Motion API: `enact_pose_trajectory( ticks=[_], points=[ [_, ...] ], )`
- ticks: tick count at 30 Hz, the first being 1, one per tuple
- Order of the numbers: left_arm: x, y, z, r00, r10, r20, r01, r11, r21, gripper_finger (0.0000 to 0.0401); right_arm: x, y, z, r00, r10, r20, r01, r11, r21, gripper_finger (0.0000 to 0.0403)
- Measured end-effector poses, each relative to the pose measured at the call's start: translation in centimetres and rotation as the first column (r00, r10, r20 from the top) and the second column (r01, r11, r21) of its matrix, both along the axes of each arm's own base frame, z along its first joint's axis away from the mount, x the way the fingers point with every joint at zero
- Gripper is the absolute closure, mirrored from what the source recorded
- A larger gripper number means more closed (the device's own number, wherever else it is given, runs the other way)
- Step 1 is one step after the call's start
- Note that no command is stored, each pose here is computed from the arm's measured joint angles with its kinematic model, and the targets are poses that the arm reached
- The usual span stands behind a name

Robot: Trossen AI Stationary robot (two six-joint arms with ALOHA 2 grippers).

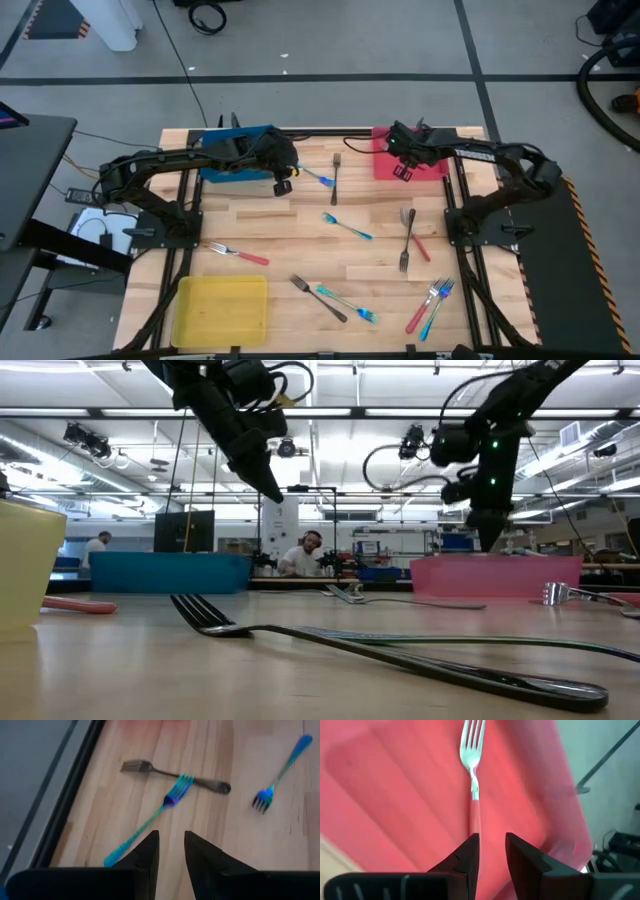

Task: Sort silverware by color (type)
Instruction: Put the top left iridescent fork into the yellow bin

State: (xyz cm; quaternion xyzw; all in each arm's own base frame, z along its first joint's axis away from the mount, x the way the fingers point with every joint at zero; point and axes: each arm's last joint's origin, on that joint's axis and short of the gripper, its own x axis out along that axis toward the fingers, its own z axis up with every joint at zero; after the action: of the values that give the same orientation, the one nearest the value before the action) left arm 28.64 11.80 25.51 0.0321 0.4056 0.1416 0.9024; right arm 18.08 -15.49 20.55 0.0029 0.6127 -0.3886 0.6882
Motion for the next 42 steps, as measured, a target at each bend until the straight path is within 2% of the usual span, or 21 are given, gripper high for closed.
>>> enact_pose_trajectory(
  ticks=[9, 13, 17, 24, 28, 31, 36, 42],
  points=[
    [0.6, 0.3, 0.7, 0.996, -0.049, 0.075, 0.043, 0.995, 0.088, 0.0266, -1.0, 2.2, 3.6, 0.989, 0.039, 0.146, -0.025, 0.995, -0.097, 0.0300],
    [1.3, 0.8, 0.6, 0.993, -0.043, 0.113, 0.031, 0.994, 0.103, 0.0262, -1.4, 2.6, 4.3, 0.976, 0.029, 0.214, -0.009, 0.995, -0.097, 0.0300],
    [2.2, 2.3, -1.7, 0.997, -0.005, 0.081, -0.002, 0.997, 0.080, 0.0268, -1.5, 2.8, 4.6, 0.966, 0.039, 0.257, -0.020, 0.997, -0.076, 0.0300],
    [3.5, 4.8, -5.6, 0.999, 0.043, -0.033, -0.043, 0.999, 0.015, 0.0271, -1.3, 2.8, 4.5, 0.965, 0.034, 0.258, -0.018, 0.998, -0.066, 0.0300],
    [5.0, 5.9, -6.9, 0.998, -0.005, -0.065, 0.000, 0.997, -0.084, 0.0271, -1.3, 2.7, 4.4, 0.965, 0.035, 0.260, -0.019, 0.998, -0.063, 0.0300],
    [6.2, 6.5, -7.5, 0.993, -0.014, -0.118, 0.000, 0.993, -0.119, 0.0271, -1.2, 2.8, 4.4, 0.959, 0.022, 0.284, -0.010, 0.999, -0.043, 0.0300],
    [7.4, 7.2, -8.4, 0.979, -0.026, -0.202, -0.007, 0.987, -0.163, 0.0271, -1.1, 2.9, 4.3, 0.946, 0.015, 0.323, -0.018, 1.000, 0.006, 0.0300],
    [7.4, 7.1, -9.6, 0.960, -0.067, -0.270, 0.018, 0.984, -0.180, 0.0271, -1.1, 3.0, 4.3, 0.942, 0.023, 0.335, -0.037, 0.999, 0.036, 0.0300]
  ],
)
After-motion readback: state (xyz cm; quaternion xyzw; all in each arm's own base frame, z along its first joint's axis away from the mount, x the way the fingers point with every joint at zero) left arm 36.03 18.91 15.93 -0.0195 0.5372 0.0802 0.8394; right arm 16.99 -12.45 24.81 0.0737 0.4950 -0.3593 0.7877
